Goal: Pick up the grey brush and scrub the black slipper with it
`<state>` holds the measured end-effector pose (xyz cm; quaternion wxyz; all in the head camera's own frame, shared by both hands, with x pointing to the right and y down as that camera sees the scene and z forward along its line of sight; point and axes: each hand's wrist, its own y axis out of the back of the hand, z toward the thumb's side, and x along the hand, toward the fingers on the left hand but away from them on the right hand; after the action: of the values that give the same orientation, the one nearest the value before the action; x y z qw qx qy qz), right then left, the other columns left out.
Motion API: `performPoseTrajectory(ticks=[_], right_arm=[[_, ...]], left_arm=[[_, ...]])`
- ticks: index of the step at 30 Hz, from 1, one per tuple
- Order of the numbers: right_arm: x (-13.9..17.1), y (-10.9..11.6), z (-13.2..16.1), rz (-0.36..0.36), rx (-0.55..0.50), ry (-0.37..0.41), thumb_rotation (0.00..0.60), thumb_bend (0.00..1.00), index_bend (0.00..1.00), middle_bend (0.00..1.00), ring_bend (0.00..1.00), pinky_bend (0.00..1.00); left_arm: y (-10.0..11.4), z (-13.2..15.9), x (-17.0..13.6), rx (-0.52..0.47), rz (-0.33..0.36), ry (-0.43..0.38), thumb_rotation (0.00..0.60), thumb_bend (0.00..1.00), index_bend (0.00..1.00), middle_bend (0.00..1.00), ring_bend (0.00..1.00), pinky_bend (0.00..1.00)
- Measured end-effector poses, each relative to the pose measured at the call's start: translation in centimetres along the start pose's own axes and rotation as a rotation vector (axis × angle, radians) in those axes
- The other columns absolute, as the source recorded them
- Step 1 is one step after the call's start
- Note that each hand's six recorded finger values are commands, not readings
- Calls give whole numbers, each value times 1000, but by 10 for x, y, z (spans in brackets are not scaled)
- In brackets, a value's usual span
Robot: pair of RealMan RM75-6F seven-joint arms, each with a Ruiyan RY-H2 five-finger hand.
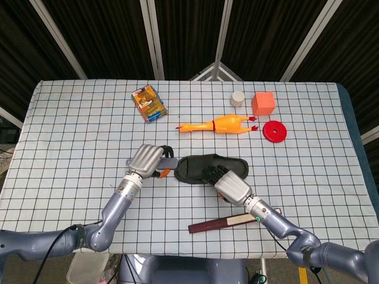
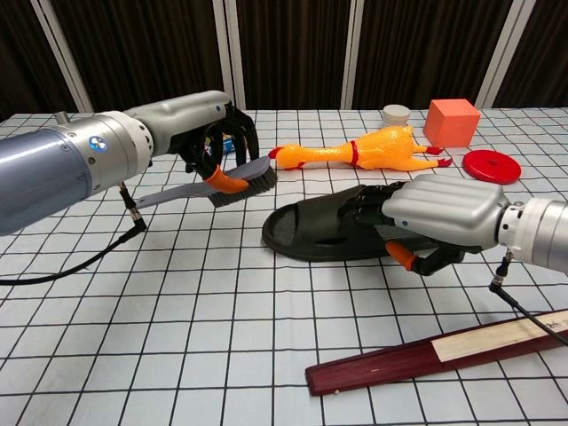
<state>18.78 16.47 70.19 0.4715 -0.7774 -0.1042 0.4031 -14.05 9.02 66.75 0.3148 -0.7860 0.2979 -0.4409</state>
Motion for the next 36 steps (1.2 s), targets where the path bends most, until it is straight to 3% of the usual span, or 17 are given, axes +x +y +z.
performPoseTrajectory(ticks=[9,25,36], right_arm=[[8,-9,-23,11,-4,-29,600,754,188,122,83,172],[14,-20,-27,23,7,-26,600,754,188,122,82,172],[19,-15,-24,16,33,-10,600,755,187,122,82,172]], left_arm=[[-4,10,13,-2,2,-16,600,452,642,667,558,679],[-33,41,60,-46,20,-86,600,455,652,672,554,674],[-47,88,77,-61,3,-162,600,455,659,681,554,675]])
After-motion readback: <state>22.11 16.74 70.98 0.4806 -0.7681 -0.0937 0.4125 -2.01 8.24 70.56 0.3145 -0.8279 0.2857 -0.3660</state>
